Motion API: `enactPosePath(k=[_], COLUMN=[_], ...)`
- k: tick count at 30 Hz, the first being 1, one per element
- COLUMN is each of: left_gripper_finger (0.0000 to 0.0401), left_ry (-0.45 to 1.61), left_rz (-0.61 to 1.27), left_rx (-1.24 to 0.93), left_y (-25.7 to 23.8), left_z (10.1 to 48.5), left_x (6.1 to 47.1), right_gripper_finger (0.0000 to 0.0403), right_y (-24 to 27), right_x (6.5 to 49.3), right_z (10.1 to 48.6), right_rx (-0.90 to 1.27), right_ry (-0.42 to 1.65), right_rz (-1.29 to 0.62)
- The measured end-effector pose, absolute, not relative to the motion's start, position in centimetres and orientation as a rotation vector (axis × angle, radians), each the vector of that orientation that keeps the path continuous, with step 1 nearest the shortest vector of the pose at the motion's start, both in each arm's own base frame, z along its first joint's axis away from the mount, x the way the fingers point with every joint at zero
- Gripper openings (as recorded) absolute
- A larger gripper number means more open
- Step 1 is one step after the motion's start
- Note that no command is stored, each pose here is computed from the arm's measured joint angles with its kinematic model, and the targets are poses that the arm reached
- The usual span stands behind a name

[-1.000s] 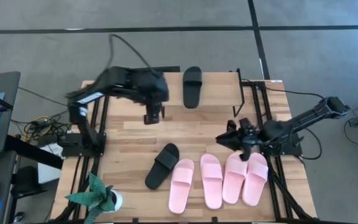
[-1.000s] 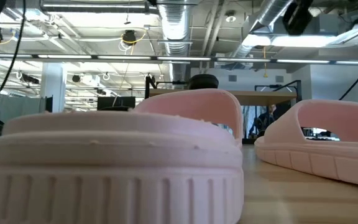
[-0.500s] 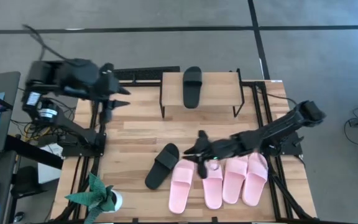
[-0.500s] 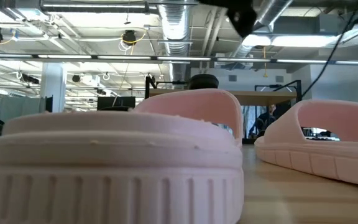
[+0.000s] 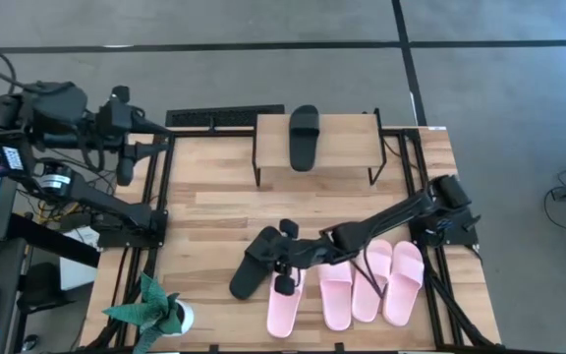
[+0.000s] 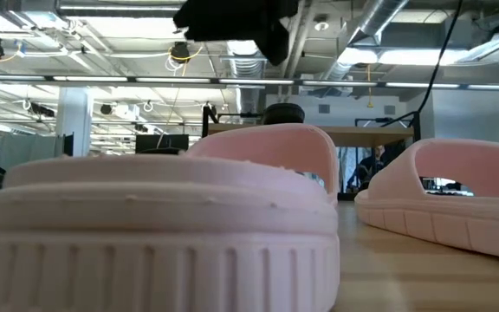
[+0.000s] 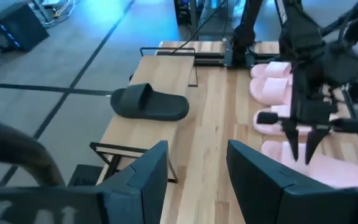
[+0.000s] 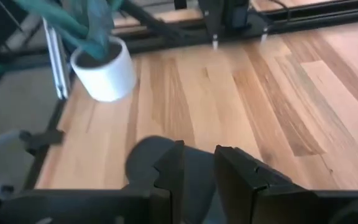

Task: Pick and place slides into the shelf
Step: Put the black slipper on the shelf

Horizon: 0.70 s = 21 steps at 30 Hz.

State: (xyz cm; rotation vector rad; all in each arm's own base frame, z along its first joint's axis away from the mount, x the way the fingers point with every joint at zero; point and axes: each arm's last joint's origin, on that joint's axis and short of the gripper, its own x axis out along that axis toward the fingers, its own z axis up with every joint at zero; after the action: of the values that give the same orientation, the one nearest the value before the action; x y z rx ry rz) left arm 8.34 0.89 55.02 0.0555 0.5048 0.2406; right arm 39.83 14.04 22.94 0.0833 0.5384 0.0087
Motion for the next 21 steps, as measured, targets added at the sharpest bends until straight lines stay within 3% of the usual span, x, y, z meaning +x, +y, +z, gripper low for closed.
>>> enactPosePath(k=[3,11,17,21], left_gripper_finger=[0.0153,0.0153,0.0153,0.0153], left_ry=[0.484,0.433,0.388,0.346], left_rz=[0.242,0.214,0.208,0.208], left_rx=[0.052,0.066,0.098,0.105], left_y=[0.9,0.7,0.6,0.6], left_z=[55.1,55.4,55.5,55.5], left_x=[7.4,5.0,2.8,0.9], right_gripper_finger=[0.0075,0.0075,0.0071,0.0066], right_y=[13.9,12.2,14.6,16.4], right_x=[40.3,42.4,42.8,44.1], right_z=[21.8,22.5,26.5,26.5], right_rx=[0.118,0.633,0.384,0.232], right_ry=[0.566,0.465,0.500,0.599], right_rz=[0.010,0.065,-0.186,-0.256])
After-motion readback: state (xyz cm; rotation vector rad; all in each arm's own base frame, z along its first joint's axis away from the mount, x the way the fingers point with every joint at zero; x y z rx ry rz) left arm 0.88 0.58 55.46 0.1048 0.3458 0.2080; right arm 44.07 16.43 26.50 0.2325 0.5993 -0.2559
